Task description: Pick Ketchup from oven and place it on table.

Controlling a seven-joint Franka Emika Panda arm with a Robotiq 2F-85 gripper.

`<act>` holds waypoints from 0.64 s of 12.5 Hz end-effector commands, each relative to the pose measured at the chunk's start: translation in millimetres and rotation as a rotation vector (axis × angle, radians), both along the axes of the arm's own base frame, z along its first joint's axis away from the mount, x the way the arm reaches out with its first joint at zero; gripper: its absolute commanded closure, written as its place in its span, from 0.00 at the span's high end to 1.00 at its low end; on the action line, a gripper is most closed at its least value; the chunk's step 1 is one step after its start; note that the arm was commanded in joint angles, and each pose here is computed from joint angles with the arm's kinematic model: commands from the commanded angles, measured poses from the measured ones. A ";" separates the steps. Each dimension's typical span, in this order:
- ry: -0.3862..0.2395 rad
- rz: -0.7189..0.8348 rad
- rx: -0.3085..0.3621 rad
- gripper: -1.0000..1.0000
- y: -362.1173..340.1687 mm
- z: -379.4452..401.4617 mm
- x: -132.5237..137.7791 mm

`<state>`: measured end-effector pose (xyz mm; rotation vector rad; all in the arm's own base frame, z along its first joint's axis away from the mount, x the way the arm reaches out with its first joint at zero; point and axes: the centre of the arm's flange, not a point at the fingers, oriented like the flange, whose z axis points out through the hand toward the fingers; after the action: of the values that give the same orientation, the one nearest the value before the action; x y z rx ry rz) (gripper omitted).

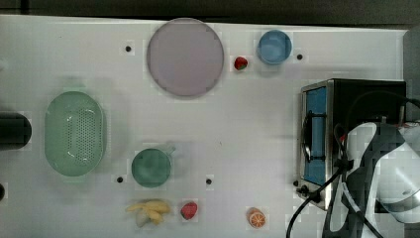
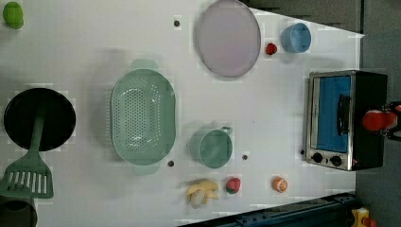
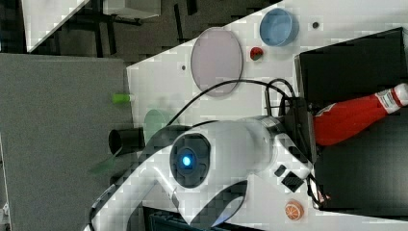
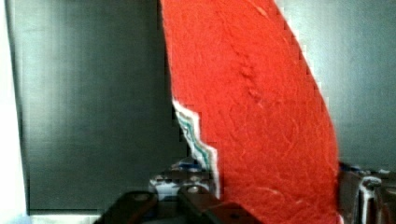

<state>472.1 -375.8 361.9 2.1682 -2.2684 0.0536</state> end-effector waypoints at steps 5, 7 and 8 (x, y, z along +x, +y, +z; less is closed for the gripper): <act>-0.079 0.255 -0.098 0.65 78.9 198.5 56.1; -0.055 0.344 -0.058 0.65 129.6 227.6 69.3; -0.036 0.399 -0.035 0.65 161.3 235.2 76.3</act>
<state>534.9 -271.4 582.2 2.4819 -1.9261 0.1517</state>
